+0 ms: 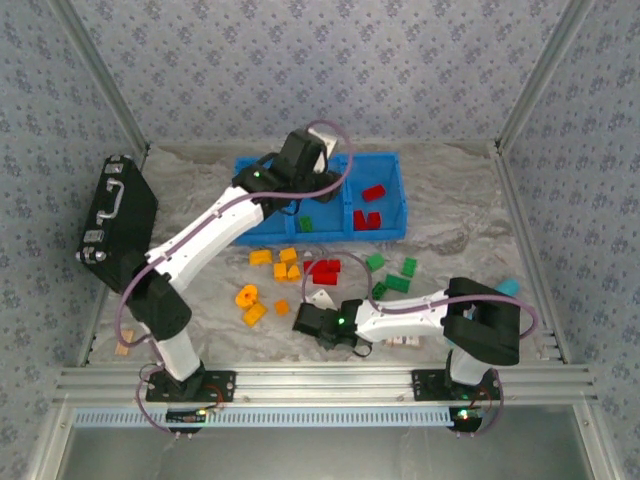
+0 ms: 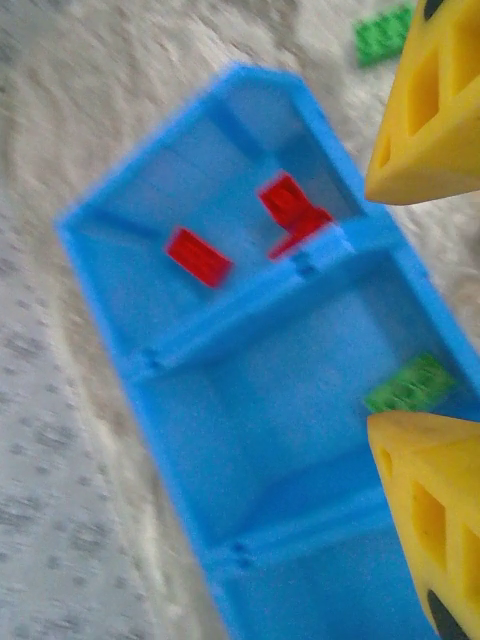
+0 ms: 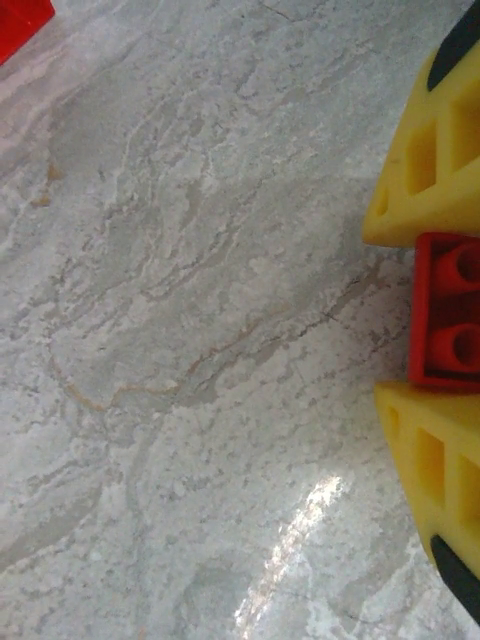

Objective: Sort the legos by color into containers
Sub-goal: Pick up the lego from the bottom-center of the table, then place the lego in the container.

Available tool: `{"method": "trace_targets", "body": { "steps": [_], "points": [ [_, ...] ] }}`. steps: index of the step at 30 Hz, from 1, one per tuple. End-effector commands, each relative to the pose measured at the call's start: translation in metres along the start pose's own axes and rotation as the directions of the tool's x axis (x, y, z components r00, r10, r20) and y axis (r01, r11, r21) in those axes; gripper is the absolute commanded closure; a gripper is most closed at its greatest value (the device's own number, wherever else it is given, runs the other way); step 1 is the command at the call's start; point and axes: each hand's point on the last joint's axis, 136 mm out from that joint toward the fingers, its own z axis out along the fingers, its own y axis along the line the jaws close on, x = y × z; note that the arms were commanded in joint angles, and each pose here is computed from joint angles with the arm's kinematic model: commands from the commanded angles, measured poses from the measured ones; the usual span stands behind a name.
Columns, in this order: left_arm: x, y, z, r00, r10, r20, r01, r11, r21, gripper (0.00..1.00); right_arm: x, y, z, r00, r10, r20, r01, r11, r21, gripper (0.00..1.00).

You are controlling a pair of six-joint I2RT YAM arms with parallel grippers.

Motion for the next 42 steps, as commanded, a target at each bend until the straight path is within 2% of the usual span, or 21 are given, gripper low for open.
{"method": "trace_targets", "body": {
  "steps": [1, 3, 7, 15, 18, 22, 27, 31, 34, 37, 42],
  "points": [
    [0.035, 0.035, -0.012, 0.999, 0.006, -0.049, -0.012, 0.993, -0.114, 0.43, 0.008, -0.028, -0.002, 0.999, 0.008, -0.045, -0.005, 0.997, 0.078, 0.67],
    [0.054, 0.049, -0.016, 0.997, -0.032, -0.068, 0.022, 0.990, -0.136, 0.43, 0.004, -0.030, -0.005, 0.999, 0.023, -0.035, -0.021, 0.998, 0.067, 0.72],
    [0.077, 0.065, -0.027, 0.993, -0.083, -0.083, 0.069, 0.985, -0.159, 0.43, -0.006, -0.036, -0.014, 0.999, 0.038, -0.022, -0.037, 0.998, 0.056, 0.71],
    [0.147, 0.063, -0.026, 0.976, -0.051, -0.212, 0.029, 0.994, -0.107, 0.43, -0.045, -0.064, -0.059, 0.992, 0.101, 0.071, -0.103, 0.994, 0.021, 0.71],
    [0.166, 0.061, -0.026, 0.974, -0.005, -0.229, -0.016, 0.996, -0.088, 0.43, -0.064, -0.087, -0.076, 0.978, 0.166, 0.124, -0.166, 0.986, -0.008, 0.70],
    [0.171, 0.051, -0.029, 0.975, -0.002, -0.224, -0.011, 0.998, -0.054, 0.43, -0.094, -0.137, -0.094, 0.952, 0.241, 0.191, -0.244, 0.970, -0.007, 0.70],
    [0.180, 0.004, -0.026, 0.976, -0.006, -0.218, 0.026, 0.996, 0.088, 0.43, -0.129, -0.190, -0.099, 0.929, 0.283, 0.239, -0.290, 0.957, -0.006, 0.70],
    [0.204, -0.036, -0.024, 0.972, 0.087, -0.220, -0.048, 0.983, 0.176, 0.42, -0.150, -0.221, -0.087, 0.915, 0.297, 0.273, -0.312, 0.950, 0.012, 0.70],
    [0.217, -0.052, -0.020, 0.958, 0.213, -0.194, -0.173, 0.963, 0.205, 0.41, -0.176, -0.244, -0.082, 0.892, 0.316, 0.323, -0.339, 0.941, 0.016, 0.70],
    [0.222, -0.057, -0.013, 0.920, 0.359, -0.159, -0.327, 0.925, 0.194, 0.38, -0.194, -0.259, -0.068, 0.883, 0.324, 0.341, -0.352, 0.936, 0.022, 0.70],
    [0.213, -0.054, -0.001, 0.870, 0.479, -0.119, -0.460, 0.874, 0.157, 0.36, -0.218, -0.276, -0.043, 0.879, 0.336, 0.340, -0.364, 0.931, 0.023, 0.70]
  ]
}}
